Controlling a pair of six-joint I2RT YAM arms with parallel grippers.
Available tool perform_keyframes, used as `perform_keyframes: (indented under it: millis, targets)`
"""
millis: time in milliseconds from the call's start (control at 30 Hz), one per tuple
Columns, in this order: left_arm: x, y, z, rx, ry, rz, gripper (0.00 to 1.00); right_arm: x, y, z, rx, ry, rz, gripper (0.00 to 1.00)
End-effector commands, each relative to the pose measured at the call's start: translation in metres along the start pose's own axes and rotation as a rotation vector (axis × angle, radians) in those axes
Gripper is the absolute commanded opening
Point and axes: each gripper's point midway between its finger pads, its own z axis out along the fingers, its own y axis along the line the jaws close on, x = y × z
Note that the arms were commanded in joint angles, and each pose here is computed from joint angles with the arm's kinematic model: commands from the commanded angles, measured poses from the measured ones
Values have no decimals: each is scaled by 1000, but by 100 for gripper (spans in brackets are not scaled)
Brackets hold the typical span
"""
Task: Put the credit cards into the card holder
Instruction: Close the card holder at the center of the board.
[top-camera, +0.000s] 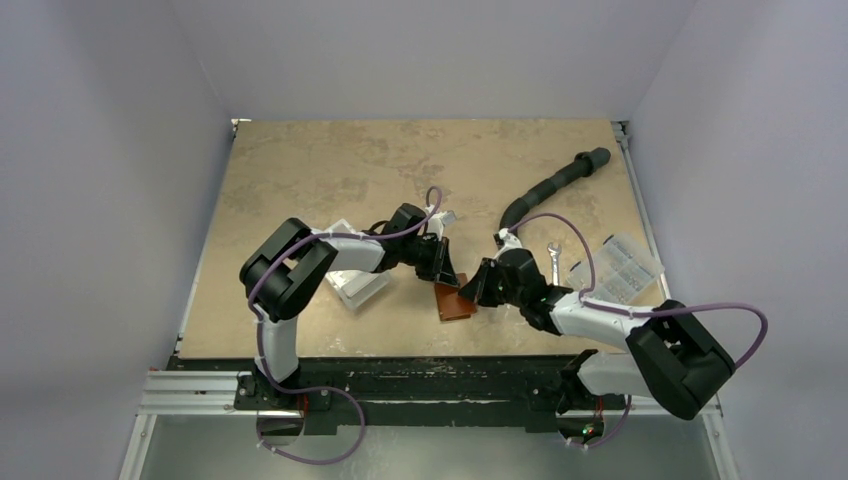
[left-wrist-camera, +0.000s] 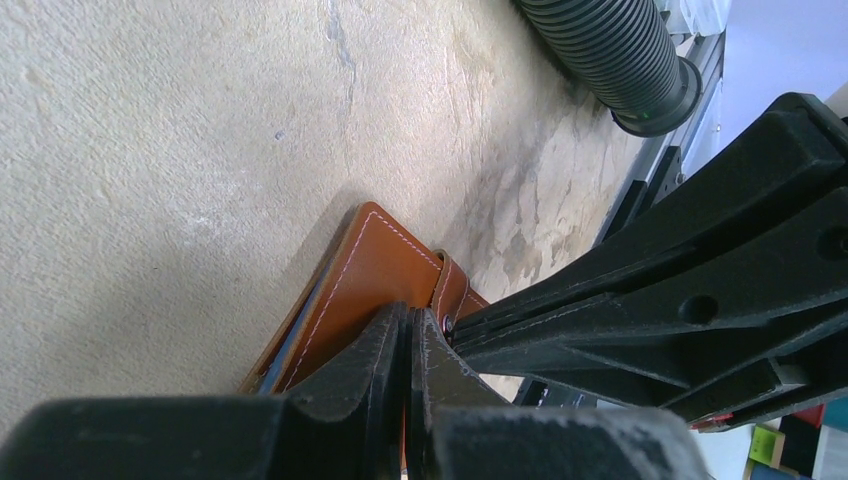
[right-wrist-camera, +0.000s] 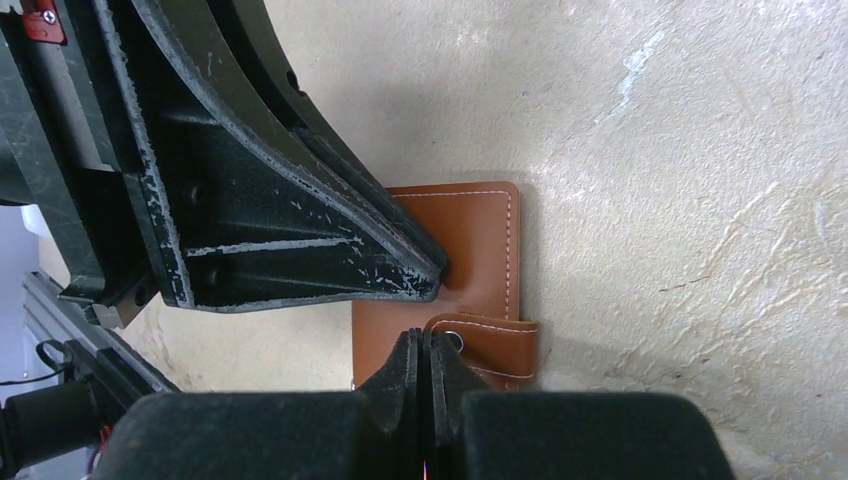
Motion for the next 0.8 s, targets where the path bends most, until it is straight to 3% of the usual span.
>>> perform_keyframes:
  millis: [0,500,667,767]
  targets:
    - [23,22,7,-56,58,-40,0,-15,11,3,-38,-34,-10,0]
    - [24,21,8,-52,65,-42,0,-6,10,10,-54,44,-31,0]
    - [23,21,8,-51,63,-42,0,-24,17,-1,-28,25,-160,0]
    - [24,21,9,-49,67,-46,0,-38,19,-17,19,-10,-225,12]
